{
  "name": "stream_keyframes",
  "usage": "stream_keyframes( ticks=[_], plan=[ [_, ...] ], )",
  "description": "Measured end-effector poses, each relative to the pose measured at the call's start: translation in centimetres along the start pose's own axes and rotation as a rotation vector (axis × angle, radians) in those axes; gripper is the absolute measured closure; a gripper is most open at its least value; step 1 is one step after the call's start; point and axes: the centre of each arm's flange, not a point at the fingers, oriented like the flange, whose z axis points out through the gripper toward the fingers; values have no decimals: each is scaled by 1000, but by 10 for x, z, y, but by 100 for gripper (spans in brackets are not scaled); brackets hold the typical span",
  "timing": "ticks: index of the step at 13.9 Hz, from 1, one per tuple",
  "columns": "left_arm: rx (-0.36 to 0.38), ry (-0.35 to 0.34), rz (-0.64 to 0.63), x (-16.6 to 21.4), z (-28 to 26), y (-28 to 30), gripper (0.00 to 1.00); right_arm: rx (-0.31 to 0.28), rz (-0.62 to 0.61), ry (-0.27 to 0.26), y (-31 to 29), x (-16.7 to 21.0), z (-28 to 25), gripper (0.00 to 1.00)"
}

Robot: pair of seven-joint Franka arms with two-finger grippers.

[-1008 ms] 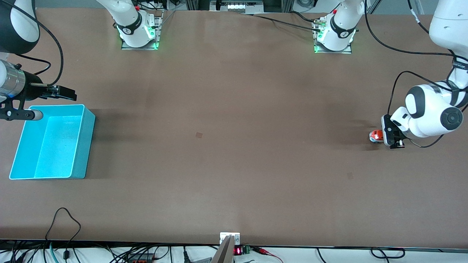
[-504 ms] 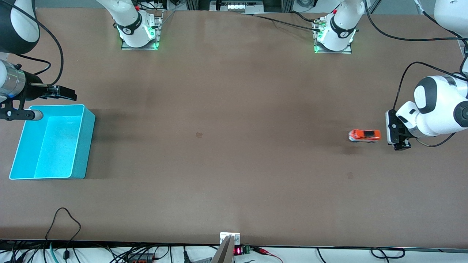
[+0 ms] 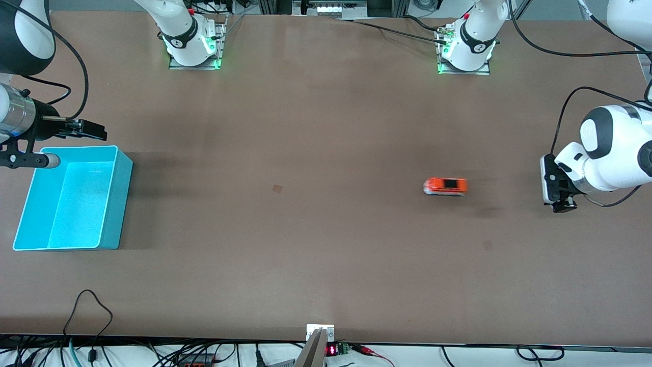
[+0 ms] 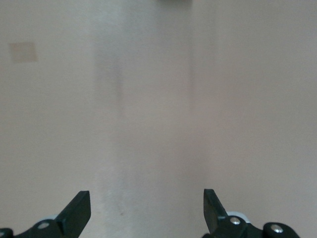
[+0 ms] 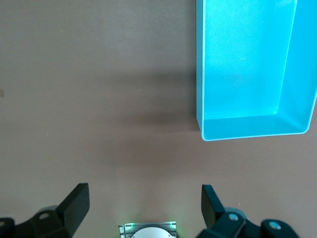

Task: Wind up bus and store in blue box
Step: 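Release the bus with the left gripper, letting it roll toward the box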

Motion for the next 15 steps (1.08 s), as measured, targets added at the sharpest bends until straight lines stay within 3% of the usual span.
stream_keyframes(
  ticks=[4,15],
  plan=[
    [28,62,-32,15,-11,-8,0,0,0,0,0,0,0,0],
    [22,91,-283,26,-8,-17,0,0,1,-1,1,0,0,0]
  ],
)
